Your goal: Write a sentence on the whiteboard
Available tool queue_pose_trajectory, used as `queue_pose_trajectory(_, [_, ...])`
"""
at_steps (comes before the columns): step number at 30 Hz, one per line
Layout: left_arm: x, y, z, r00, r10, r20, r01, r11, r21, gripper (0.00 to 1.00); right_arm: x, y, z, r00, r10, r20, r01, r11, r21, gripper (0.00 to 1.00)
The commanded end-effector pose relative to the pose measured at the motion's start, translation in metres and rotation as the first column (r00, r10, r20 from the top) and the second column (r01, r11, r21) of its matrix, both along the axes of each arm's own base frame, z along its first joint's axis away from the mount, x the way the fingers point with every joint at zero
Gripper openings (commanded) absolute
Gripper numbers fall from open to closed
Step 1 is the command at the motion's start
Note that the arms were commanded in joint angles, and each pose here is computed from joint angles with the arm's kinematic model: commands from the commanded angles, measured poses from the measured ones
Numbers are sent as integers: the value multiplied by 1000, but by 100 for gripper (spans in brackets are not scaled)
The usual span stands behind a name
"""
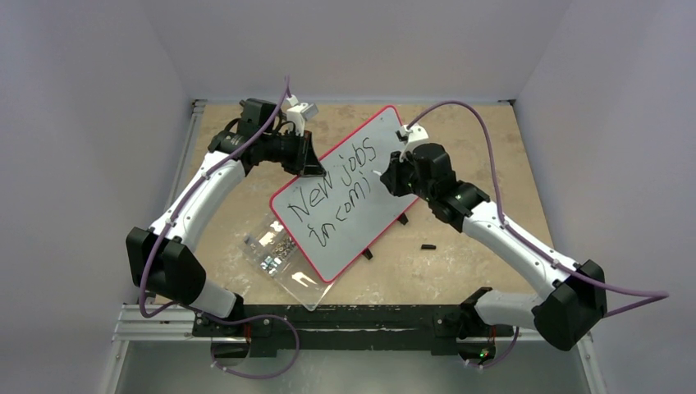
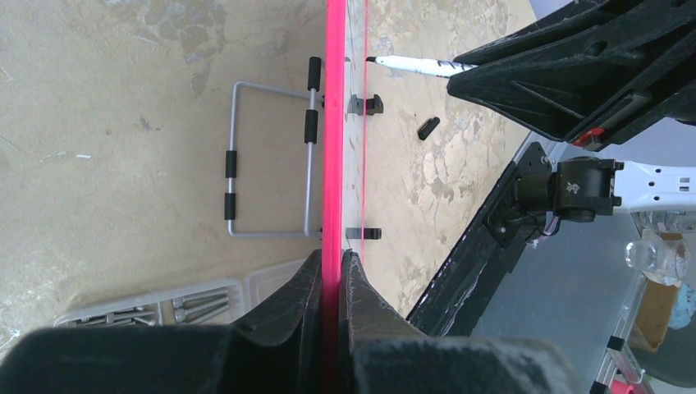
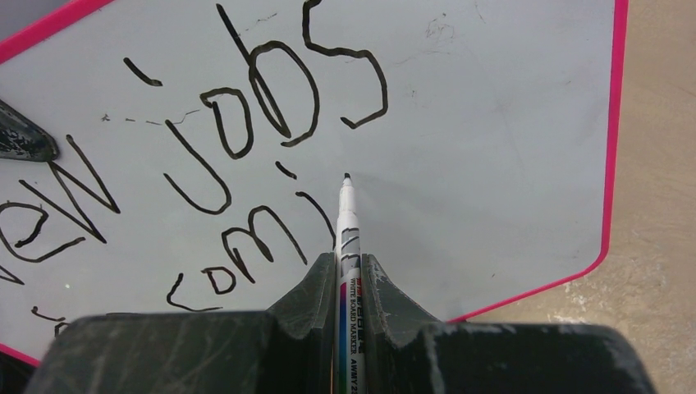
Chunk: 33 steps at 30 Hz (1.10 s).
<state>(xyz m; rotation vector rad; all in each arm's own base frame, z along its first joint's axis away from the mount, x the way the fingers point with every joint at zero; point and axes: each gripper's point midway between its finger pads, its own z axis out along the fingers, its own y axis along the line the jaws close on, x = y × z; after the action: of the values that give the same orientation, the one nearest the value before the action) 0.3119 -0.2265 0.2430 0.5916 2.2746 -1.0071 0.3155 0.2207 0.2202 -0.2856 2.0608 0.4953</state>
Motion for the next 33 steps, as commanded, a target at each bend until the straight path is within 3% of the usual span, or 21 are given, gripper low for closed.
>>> queue_pose_trajectory(1, [12,9,18,989,18,147,-23,999,36,0,6,5,4,999,17,36,-17,1000,20,0])
queue_pose_trajectory(18, [13,8,18,989,17,144,-22,999,34,0,-18,-6,-45,998,16,-63,-16,1000,3,0])
queue_pose_trajectory(33, [13,8,15,991,15,136,-20,999,36,0,4,8,-7,1000,25,2,-25,999,28,0])
